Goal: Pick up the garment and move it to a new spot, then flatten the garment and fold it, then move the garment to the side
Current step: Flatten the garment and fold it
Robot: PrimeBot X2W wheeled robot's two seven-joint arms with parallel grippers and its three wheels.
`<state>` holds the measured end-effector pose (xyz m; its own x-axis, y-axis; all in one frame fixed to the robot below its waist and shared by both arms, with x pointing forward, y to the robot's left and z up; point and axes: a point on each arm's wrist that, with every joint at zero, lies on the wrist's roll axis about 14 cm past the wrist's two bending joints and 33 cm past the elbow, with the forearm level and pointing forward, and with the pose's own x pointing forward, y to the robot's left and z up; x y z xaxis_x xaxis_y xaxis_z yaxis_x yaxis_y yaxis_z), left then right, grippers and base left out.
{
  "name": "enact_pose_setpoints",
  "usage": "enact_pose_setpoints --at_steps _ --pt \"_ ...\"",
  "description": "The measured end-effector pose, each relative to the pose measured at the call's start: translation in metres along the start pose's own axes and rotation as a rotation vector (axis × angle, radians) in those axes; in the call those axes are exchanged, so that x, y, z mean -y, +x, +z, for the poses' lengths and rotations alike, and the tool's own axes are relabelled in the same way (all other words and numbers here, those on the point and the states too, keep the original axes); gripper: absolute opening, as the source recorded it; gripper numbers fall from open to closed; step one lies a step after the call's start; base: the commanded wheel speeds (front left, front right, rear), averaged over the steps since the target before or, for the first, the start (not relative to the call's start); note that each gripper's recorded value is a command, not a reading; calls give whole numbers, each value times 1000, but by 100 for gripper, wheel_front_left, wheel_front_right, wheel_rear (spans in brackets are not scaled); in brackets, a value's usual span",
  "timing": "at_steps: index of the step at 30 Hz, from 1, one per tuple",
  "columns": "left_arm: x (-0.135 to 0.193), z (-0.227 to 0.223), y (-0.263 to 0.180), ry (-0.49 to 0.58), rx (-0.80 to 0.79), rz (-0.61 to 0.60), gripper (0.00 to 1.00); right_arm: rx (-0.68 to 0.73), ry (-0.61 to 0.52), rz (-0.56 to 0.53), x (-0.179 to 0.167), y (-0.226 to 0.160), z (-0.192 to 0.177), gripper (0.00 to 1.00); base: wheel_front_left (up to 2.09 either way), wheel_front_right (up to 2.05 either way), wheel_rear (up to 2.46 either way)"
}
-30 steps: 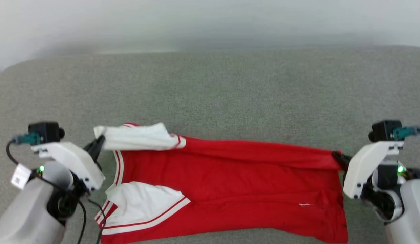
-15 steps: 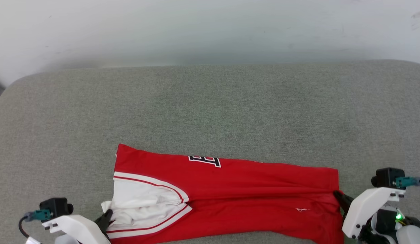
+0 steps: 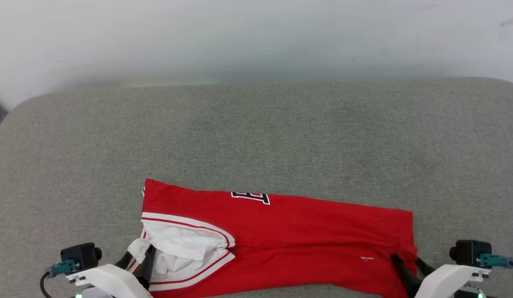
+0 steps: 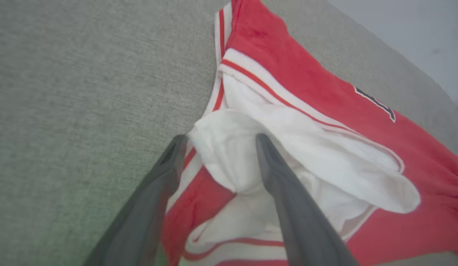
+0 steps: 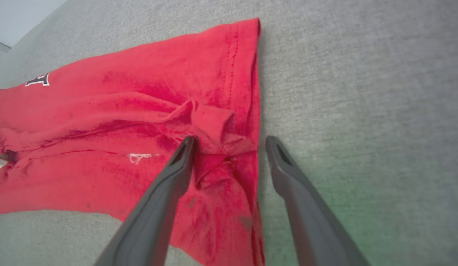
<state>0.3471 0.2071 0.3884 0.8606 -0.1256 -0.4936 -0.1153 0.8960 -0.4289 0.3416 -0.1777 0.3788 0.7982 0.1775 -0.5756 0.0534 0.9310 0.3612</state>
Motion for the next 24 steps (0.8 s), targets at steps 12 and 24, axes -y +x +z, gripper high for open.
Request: enact_pose_setpoints --at_steps 12,24 --pt "44 90 -21 151 430 -79 100 147 -58 -27 11 -29 57 100 0 0 0" --pt "79 137 -48 343 673 -76 100 -85 -111 -40 14 -5 46 100 0 0 0"
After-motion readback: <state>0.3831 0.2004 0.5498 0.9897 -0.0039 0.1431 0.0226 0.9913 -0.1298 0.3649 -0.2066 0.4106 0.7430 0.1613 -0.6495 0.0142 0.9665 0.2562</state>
